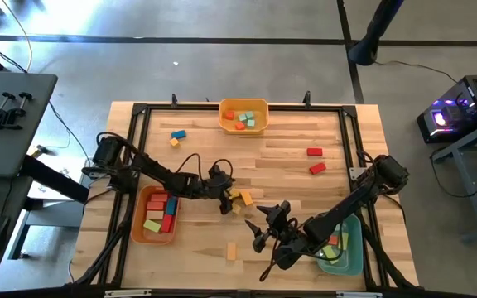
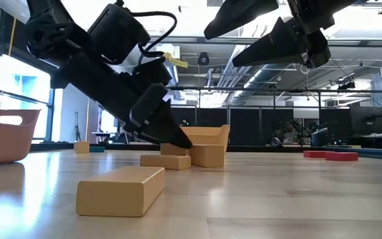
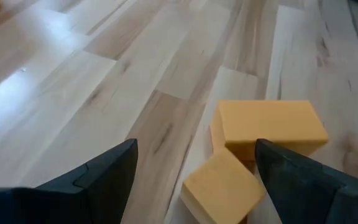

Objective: Sort blocks by size
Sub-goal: Put the small yellow block into the yellow bin

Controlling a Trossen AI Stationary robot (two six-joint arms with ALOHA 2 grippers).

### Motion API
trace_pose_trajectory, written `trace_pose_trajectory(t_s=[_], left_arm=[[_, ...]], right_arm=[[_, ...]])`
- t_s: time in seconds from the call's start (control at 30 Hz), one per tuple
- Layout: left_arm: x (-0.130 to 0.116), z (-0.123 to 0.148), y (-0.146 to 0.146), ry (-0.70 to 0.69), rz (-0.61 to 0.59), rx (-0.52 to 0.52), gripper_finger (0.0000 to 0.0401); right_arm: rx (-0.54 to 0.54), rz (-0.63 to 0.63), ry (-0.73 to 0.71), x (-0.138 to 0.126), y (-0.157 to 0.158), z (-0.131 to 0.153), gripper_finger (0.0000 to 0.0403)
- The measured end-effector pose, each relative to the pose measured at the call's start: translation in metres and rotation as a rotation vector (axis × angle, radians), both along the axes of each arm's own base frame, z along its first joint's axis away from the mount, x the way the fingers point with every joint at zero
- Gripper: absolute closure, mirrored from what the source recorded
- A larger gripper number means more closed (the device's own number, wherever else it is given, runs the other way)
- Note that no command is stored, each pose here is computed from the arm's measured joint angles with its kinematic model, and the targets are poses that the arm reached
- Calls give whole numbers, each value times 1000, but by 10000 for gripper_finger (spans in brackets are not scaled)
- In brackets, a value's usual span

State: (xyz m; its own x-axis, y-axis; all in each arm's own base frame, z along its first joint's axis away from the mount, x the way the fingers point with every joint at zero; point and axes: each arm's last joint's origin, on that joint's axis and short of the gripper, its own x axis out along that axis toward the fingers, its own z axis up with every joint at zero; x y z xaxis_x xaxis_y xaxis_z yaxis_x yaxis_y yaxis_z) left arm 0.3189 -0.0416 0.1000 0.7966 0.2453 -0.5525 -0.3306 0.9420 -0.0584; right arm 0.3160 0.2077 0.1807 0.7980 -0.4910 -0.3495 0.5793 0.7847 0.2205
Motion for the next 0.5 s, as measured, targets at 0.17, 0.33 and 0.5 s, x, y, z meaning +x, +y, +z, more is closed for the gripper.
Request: trace_pose_trajectory(t_s=[0.17, 0.33, 0.5], left_arm=[[1, 0, 4, -8, 8, -31, 91], [1, 0, 4, -9, 19, -26, 91], [0, 2, 4, 9, 5, 0, 91]], right_arm=[[2, 1, 0, 0, 0, 0, 110], [2, 2, 1, 0, 0, 0, 110], [3, 3, 2, 0, 0, 0, 110]])
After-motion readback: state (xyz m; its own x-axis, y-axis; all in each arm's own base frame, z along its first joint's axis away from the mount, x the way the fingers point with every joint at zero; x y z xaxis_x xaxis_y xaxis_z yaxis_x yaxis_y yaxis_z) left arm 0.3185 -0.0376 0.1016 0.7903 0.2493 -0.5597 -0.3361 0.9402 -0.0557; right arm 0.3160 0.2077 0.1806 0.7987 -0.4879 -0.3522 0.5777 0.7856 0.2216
